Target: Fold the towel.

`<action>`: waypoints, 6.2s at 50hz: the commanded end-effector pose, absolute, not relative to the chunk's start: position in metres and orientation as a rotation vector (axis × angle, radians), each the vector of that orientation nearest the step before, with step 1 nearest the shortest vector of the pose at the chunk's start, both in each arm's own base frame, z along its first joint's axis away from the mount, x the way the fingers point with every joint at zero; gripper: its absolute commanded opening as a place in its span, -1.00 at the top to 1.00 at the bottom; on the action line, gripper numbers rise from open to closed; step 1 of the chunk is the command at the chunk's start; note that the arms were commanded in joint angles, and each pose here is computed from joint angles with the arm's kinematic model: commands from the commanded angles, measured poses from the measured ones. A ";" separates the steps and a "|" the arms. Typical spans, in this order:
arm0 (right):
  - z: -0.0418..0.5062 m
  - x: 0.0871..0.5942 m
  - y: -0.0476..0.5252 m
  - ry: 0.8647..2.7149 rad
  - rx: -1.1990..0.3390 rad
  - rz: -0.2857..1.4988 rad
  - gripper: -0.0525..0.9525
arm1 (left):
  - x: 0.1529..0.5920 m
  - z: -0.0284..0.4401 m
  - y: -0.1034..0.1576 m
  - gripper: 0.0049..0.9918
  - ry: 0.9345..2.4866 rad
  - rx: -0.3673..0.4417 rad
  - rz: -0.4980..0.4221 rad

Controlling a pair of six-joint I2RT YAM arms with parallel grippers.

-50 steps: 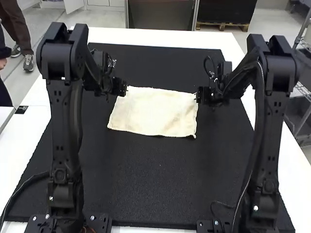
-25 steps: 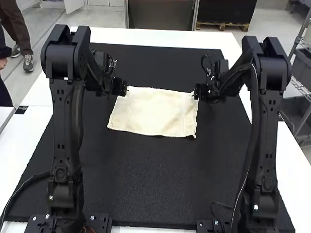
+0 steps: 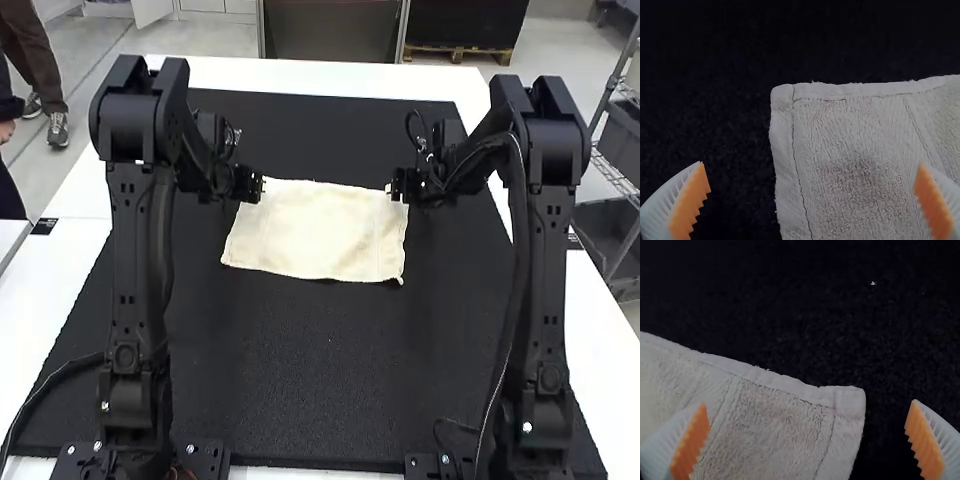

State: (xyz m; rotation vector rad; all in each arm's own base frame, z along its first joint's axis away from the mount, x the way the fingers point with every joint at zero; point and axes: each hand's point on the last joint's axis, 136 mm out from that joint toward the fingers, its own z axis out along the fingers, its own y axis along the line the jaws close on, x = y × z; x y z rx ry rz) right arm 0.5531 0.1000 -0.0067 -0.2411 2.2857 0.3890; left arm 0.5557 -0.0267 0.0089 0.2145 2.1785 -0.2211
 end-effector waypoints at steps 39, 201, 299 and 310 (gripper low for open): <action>-0.041 0.541 0.106 2.380 -0.310 0.310 -0.84 | 0.571 -0.008 -0.025 -0.82 2.228 0.203 -0.233; 0.103 0.476 0.114 2.233 -0.262 0.603 0.94 | 0.473 0.092 0.000 0.97 2.088 0.266 -0.290; 0.061 0.364 0.096 2.430 -0.187 0.676 0.94 | 0.392 0.071 -0.008 0.97 2.213 0.276 -0.301; 0.049 0.359 0.093 2.443 -0.172 0.664 0.93 | 0.382 0.058 -0.003 0.97 2.238 0.254 -0.286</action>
